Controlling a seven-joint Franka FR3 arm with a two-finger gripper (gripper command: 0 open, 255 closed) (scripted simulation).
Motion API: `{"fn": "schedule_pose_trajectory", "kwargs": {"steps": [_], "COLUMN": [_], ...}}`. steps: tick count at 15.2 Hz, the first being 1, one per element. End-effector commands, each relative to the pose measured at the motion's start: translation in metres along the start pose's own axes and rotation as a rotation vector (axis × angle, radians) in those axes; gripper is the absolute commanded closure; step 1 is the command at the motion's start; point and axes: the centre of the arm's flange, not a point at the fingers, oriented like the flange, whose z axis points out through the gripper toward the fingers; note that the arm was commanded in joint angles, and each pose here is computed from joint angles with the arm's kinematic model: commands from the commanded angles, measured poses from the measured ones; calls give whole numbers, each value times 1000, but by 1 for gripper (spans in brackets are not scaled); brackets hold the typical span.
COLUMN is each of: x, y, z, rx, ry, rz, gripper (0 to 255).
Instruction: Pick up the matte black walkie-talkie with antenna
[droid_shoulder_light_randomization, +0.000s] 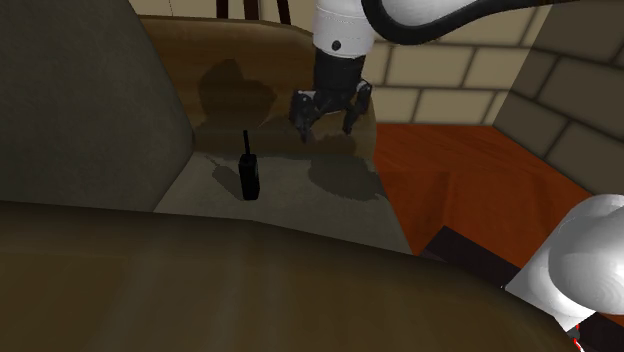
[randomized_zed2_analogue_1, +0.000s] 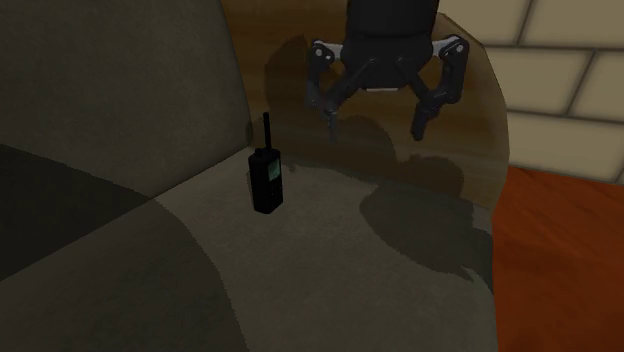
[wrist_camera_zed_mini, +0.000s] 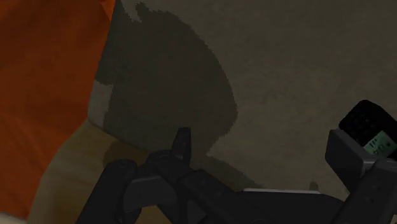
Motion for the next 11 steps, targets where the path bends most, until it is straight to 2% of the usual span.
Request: {"fn": "schedule_pose_trajectory", "kwargs": {"steps": [1, 11], "x": [5, 54], "y": [-26, -145], "z": [5, 35], "rx": [2, -1], "ry": [-2, -11], "rz": [50, 272], "gripper": [0, 0]}}
